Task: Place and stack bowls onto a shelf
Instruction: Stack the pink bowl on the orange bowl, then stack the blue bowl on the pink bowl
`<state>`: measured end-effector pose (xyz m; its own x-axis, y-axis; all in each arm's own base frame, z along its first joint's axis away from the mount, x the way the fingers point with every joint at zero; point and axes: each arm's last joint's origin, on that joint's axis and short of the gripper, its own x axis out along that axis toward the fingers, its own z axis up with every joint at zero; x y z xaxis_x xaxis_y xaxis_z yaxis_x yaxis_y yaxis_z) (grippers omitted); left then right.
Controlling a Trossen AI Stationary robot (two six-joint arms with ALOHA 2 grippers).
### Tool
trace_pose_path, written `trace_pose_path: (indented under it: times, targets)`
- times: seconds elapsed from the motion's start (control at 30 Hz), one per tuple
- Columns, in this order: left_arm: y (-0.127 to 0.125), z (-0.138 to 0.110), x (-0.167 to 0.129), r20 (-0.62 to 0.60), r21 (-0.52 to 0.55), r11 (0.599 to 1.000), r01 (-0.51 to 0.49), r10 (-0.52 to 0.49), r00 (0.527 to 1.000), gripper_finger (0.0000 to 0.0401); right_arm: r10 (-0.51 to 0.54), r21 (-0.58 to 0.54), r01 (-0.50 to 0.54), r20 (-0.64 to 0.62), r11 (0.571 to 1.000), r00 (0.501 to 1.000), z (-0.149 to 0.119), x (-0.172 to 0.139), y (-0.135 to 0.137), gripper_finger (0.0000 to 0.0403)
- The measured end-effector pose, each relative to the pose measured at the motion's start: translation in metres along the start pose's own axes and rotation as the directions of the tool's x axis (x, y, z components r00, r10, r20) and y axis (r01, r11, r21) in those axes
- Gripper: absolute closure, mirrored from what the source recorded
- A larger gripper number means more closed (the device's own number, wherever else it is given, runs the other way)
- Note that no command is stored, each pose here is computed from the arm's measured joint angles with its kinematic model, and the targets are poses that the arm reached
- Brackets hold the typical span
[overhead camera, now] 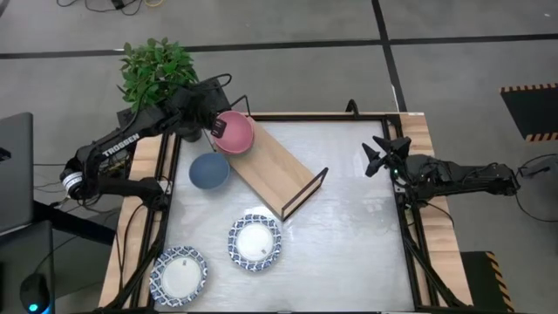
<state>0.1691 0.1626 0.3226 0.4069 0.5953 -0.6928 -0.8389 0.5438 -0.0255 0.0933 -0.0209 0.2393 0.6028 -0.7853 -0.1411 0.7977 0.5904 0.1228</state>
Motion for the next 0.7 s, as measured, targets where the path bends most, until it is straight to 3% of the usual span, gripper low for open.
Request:
trace_pose_path:
  times: [0.43,0.7]
  targets:
    - [-0.001,-0.021,0.036,-0.13,0.023,0.999,-0.026,0.029,0.991,0.0401,-0.004,0.009,0.004,-0.006,1.0,1.0,-0.001,0.0,0.0,0.0143]
    - [0.0,-0.022,0.023,-0.112,0.015,1.0,0.003,-0.002,0.994,0.0401,-0.006,0.009,0.006,-0.006,1.0,1.0,-0.001,0.0,0.0,0.0143]
